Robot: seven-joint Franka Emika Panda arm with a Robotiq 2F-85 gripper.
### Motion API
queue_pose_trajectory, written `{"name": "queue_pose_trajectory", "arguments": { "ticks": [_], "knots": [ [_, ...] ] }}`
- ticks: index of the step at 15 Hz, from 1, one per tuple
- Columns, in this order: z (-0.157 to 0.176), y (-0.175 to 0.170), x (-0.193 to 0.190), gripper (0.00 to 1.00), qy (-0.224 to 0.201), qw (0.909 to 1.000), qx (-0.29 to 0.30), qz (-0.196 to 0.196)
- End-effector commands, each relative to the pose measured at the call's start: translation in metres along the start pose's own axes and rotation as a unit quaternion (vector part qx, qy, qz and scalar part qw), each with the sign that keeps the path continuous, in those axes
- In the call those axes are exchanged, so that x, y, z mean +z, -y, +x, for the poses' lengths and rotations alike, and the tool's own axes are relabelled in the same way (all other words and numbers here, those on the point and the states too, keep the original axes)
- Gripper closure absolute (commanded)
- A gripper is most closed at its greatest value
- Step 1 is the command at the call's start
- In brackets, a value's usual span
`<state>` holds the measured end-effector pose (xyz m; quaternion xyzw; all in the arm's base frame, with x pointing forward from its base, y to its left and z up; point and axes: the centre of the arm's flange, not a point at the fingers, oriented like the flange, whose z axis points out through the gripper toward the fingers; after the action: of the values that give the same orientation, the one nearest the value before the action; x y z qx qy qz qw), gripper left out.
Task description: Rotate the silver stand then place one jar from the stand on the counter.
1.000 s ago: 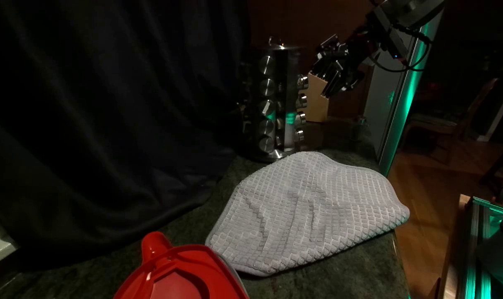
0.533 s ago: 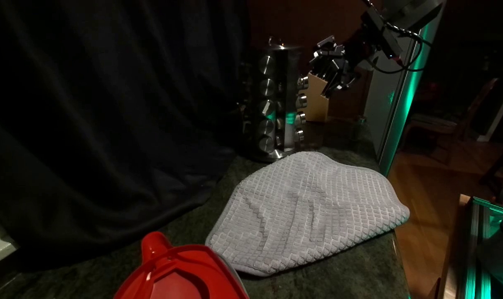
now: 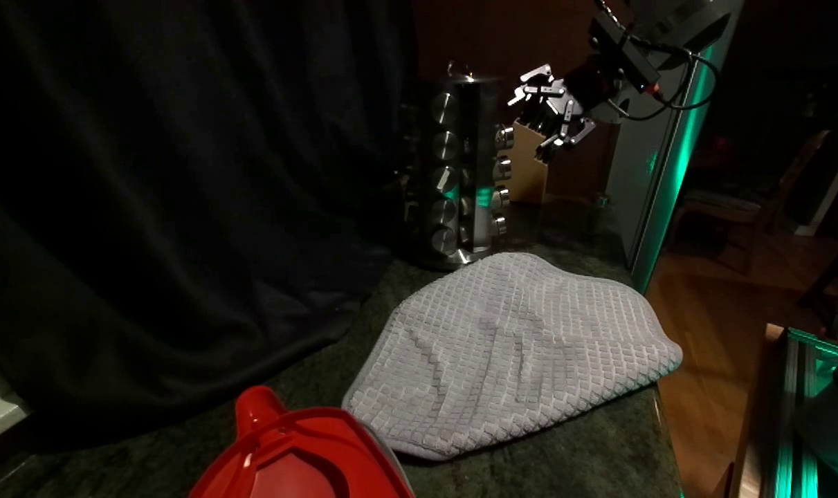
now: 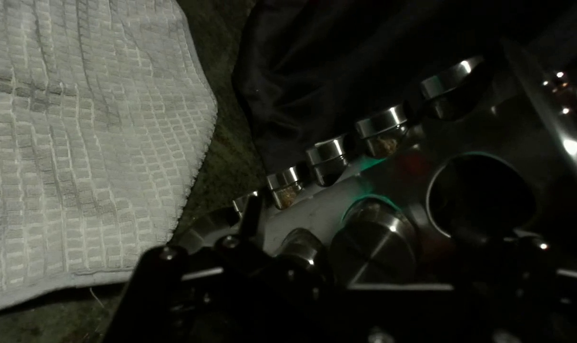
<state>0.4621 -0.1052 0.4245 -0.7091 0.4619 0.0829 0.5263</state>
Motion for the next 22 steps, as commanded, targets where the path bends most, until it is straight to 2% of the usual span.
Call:
{"name": "queue_pose_trajectory", "arguments": {
  "ticks": [1,6,14,15,16,19,22],
  "knots": [
    [0.003,0.002,0.004,0.00,-0.014,0.9981,0.060,0.009],
    [0.012,0.004,0.012,0.00,-0.032,0.9903,0.134,0.021],
    [0.019,0.005,0.031,0.00,-0.022,0.9727,0.226,0.047],
    [0.020,0.005,0.032,0.06,-0.024,0.9708,0.233,0.051],
    [0.020,0.006,0.033,0.20,-0.025,0.9689,0.240,0.055],
    [0.022,0.007,0.032,0.48,-0.034,0.9634,0.256,0.070],
    [0.023,0.007,0.028,0.69,-0.044,0.9597,0.266,0.080]
  ]
}}
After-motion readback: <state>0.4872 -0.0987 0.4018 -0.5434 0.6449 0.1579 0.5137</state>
